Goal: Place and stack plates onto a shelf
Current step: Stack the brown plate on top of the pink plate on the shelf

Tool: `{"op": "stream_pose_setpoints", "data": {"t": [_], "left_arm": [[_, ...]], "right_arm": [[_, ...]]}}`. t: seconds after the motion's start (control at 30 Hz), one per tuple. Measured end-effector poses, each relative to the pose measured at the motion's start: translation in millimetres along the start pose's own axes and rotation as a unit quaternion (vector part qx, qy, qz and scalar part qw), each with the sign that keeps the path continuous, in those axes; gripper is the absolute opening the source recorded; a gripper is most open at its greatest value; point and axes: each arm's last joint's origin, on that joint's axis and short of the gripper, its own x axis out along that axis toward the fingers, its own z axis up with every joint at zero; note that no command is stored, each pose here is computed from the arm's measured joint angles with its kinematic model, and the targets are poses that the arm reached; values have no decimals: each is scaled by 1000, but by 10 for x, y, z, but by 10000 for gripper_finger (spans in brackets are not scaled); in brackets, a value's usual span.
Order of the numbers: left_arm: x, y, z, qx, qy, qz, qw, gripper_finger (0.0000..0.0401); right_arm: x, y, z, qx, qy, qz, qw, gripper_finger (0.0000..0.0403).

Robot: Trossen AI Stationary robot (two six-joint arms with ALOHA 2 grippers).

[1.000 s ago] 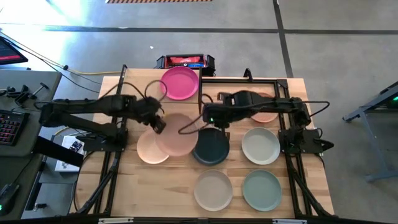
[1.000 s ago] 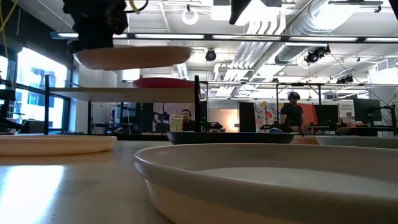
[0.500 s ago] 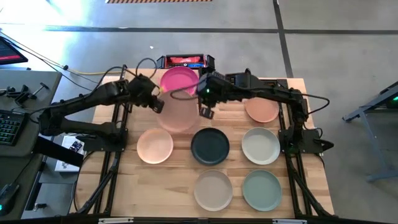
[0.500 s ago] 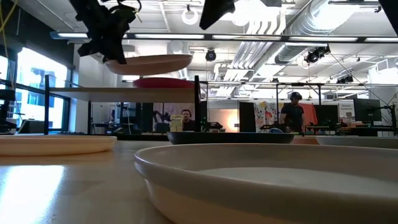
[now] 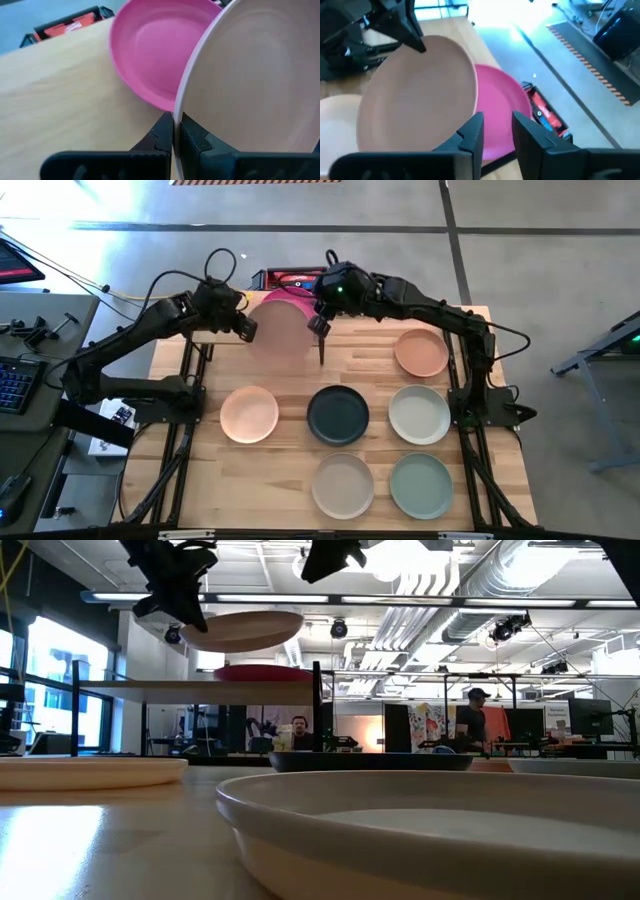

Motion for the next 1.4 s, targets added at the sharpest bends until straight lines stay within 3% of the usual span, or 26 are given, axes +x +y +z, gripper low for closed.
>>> {"op": "stream_pose_setpoints", "data": {"t": [0.2, 0.4, 0.63, 1.0, 1.4], "left_arm": [[4, 42, 57, 0, -22, 4, 1000, 1], [0, 31, 116, 3, -54, 6, 998, 1], [42, 27, 163, -5, -76, 27, 997, 1], [102, -26, 273, -7, -118, 8, 993, 2], [70, -162, 304, 28, -150, -25, 988, 3]], "right_arm": [[32, -146, 91, -11, -46, -14, 999, 121], [69, -281, 91, -19, -53, 31, 998, 129], [92, -374, 72, 7, -47, 42, 998, 129], [96, -371, 1, -1, -11, 43, 999, 129], [97, -377, -61, 15, 23, 24, 999, 129]]}}
